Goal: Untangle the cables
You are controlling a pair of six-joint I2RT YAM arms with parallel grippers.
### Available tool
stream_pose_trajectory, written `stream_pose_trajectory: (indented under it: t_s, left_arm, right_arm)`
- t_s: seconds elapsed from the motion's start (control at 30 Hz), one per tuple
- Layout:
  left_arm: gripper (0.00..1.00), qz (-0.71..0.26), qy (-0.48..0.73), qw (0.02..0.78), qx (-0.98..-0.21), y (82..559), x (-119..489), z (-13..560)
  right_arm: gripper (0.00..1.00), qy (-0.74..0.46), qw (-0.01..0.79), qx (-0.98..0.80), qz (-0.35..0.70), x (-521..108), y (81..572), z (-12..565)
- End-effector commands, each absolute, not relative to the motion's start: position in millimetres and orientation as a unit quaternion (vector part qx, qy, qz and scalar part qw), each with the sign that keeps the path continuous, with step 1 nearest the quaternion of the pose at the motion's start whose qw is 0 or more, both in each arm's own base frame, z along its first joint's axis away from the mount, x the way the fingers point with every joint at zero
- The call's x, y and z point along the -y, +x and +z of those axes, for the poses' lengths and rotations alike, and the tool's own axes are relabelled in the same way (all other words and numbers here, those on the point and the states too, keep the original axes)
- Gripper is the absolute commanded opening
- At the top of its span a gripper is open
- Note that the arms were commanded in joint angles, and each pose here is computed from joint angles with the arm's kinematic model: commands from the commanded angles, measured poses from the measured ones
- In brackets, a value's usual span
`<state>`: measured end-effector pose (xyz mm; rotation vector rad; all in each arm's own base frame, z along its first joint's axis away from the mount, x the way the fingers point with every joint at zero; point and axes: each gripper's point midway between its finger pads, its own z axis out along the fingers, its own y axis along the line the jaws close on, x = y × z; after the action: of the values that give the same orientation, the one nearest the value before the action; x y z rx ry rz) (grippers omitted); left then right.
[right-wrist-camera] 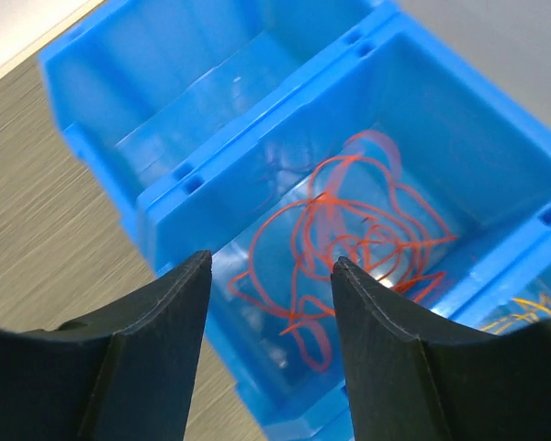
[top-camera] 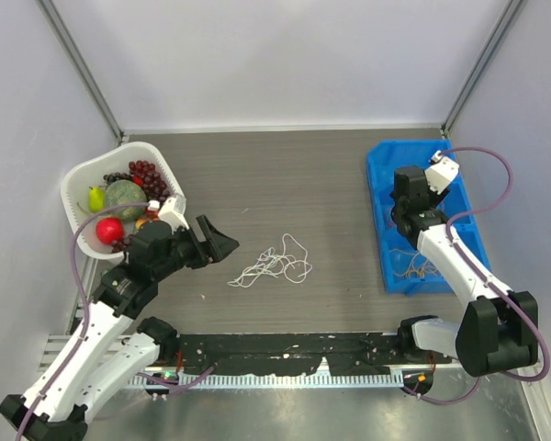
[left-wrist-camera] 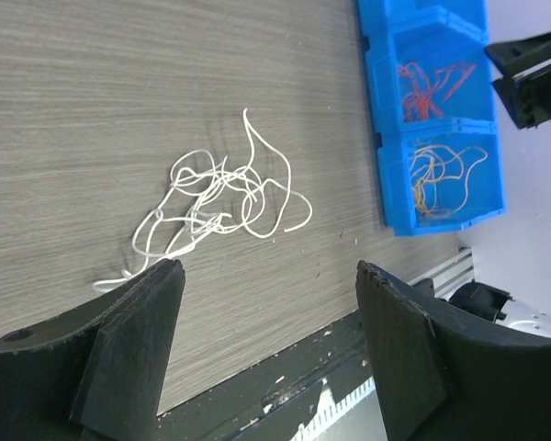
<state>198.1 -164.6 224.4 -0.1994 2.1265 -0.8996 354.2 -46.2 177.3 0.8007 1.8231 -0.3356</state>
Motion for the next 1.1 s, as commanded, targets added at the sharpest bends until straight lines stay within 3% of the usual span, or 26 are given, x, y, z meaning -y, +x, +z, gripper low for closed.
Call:
stream_pose_trajectory:
  t_s: [0.0, 0.17, 0.3, 0.43, 0.57, 0.8, 1.07]
  left_arm:
    - [0.80, -0.377, -0.059, 0.376, -0.844, 202, 180, 212]
    - [0.78, -0.389, -0.043, 0.316, -0.864, 200, 197, 182]
    - [0.70, -0.395, -0.034, 0.266, -0.878, 198, 209, 155]
    - [0.64, -0.386, -0.026, 0.232, -0.892, 200, 216, 132]
    - [0.61, -0.359, -0.011, 0.220, -0.907, 202, 217, 116]
    - [0.47, -0.314, 0.027, 0.228, -0.921, 211, 212, 95]
    - [0.53, -0.286, 0.077, 0.233, -0.926, 224, 218, 79]
  right_arm:
    - [0.61, 0.292, 0.545, -0.783, -0.061, 17, 369, 199]
    - [0.57, 0.204, 0.553, -0.808, 0.007, -15, 369, 208]
    - [0.55, 0.044, 0.527, -0.826, 0.195, -116, 366, 202]
    - [0.55, -0.136, 0.433, -0.832, 0.318, -244, 312, 176]
    - [0.55, -0.249, 0.355, -0.816, 0.382, -322, 258, 149]
    - [0.49, -0.242, 0.311, -0.825, 0.405, -346, 240, 122]
    - [0.41, -0.219, 0.275, -0.842, 0.410, -340, 227, 100]
